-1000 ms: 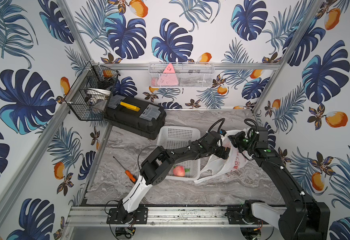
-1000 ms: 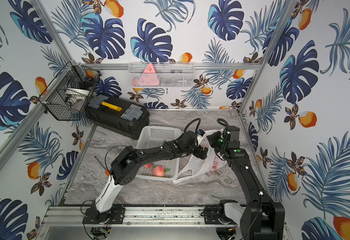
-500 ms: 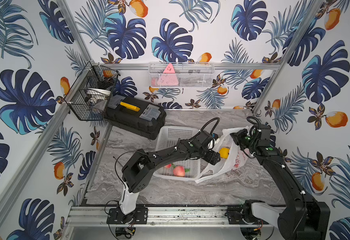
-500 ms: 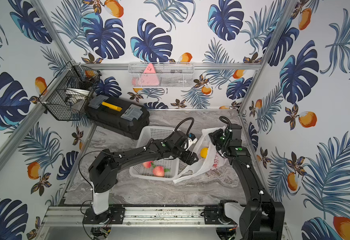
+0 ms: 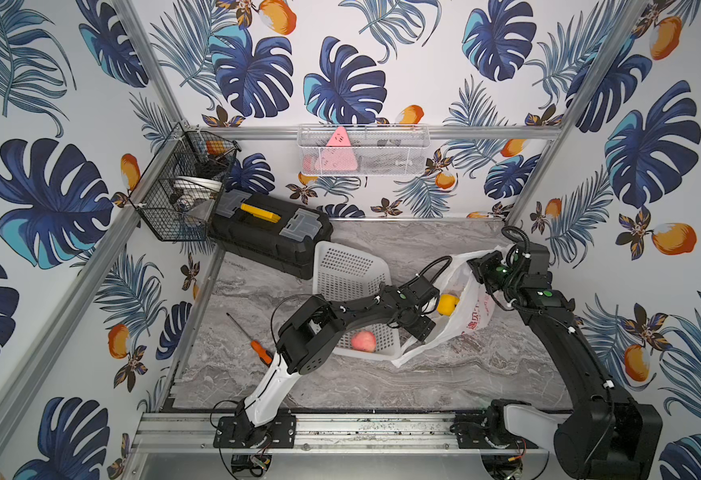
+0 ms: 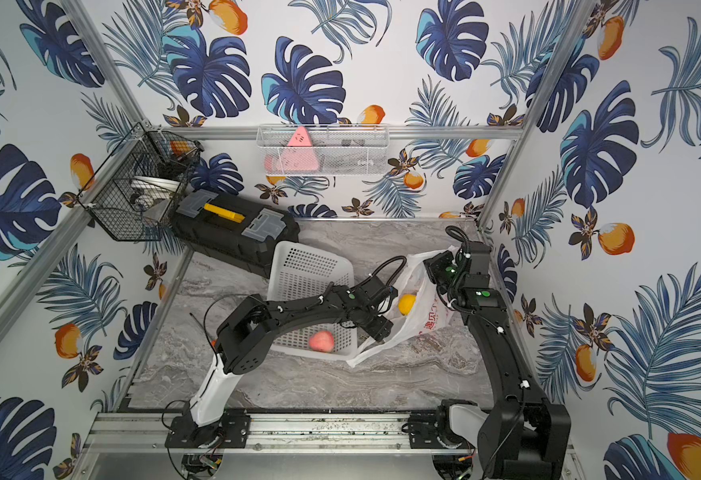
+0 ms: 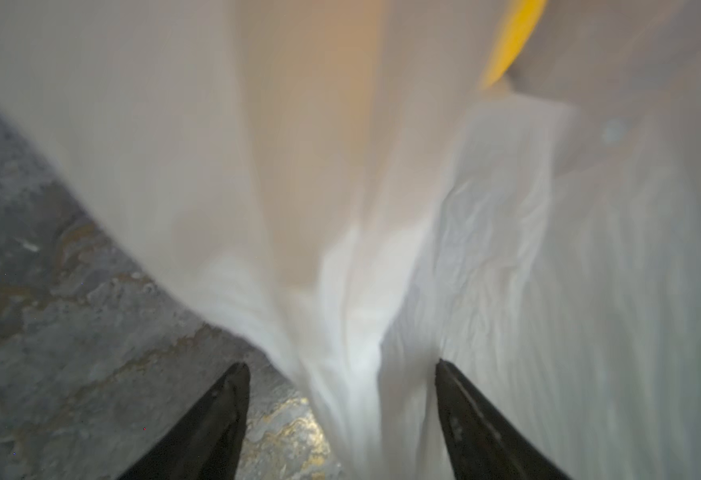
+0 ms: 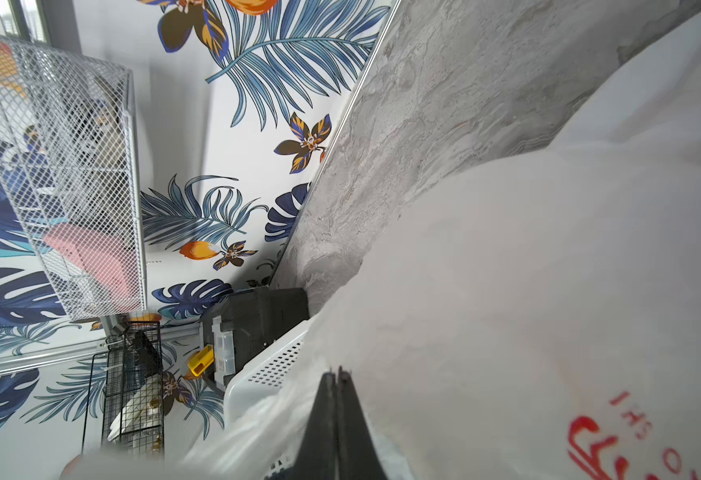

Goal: Place the peach into a plastic bag & tie a knot
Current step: Adjust the plastic bag at the center of the board.

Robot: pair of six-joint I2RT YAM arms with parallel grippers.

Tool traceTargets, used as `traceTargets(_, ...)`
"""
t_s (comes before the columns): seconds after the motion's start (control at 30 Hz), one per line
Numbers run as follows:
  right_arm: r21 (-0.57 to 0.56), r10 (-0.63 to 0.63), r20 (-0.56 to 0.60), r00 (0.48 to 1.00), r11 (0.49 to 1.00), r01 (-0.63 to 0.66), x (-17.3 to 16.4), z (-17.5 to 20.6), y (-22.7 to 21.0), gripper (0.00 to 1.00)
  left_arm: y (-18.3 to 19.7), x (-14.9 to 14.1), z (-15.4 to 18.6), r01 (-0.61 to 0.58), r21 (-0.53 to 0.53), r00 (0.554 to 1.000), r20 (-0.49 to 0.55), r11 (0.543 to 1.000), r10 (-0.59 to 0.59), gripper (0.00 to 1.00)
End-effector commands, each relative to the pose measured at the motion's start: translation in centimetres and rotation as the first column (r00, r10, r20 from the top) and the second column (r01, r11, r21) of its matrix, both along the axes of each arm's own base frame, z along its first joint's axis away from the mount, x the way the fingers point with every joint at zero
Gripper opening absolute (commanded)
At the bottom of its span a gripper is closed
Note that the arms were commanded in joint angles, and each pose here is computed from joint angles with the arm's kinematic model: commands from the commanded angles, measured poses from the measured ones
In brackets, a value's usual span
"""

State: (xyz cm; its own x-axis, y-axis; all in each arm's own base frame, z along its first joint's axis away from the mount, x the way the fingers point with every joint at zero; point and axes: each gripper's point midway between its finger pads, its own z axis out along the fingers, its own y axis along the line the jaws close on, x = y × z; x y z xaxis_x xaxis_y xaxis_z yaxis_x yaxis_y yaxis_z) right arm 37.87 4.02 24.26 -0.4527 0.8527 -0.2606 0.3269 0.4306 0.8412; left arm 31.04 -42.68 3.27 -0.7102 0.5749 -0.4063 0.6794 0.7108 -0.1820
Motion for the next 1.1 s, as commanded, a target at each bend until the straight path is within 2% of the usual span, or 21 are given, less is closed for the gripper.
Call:
traceTargets(0.0,-0.001,-0.029,0.001,1.0,1.0,0.029,0.3,0.2,-0.6,0.0,0.7,-0.9,-0.6,0.018,0.031,0.999,-0.038,0.999,-0.017,0.65)
traceTargets(0.1,0.009,-0.039,0.001,0.999,0.999,0.039,0.4,0.1,-0.9,0.0,0.4,-1.4,0.2,0.023,-0.009,0.998,-0.051,1.0,-0.024,0.55)
traceTargets(0.27,0.012,-0.036,0.007,0.999,0.999,0.036,0.3,0.5,-0.8,0.0,-0.1,-1.2,2.9,0.043,-0.056,0.999,-0.02,0.997,-0.044,0.49)
traceTargets(0.33,0.015,-0.036,0.011,0.999,0.999,0.036,0.3,0.7,-0.8,0.0,-0.4,-1.1,3.9,0.045,-0.087,0.999,-0.018,0.995,-0.047,0.42)
traceTargets(0.47,0.012,-0.039,0.029,0.999,0.999,0.038,0.5,1.8,-0.9,0.0,-0.6,-1.1,5.8,0.043,-0.133,0.999,-0.022,0.99,-0.047,0.19)
traceTargets(0.6,-0.006,-0.059,0.035,0.998,0.998,0.059,0.8,2.4,-1.5,0.0,-0.1,-0.6,8.5,0.042,-0.173,0.999,-0.015,0.984,-0.045,0.09)
traceTargets(0.8,-0.008,-0.085,0.046,0.995,0.996,0.086,1.2,3.2,-2.5,0.0,1.2,-0.3,12.6,0.033,-0.267,0.998,-0.05,0.963,-0.048,0.04)
traceTargets(0.93,-0.007,-0.099,0.048,0.994,0.995,0.1,1.3,3.9,-2.7,0.0,1.0,-1.9,15.1,0.058,-0.318,0.989,-0.112,0.946,-0.098,0.0)
traceTargets(1.07,-0.068,-0.145,0.025,0.989,0.987,0.147,0.2,4.5,-3.8,0.0,1.2,-3.6,18.5,0.052,-0.362,0.973,-0.191,0.931,-0.129,0.0)
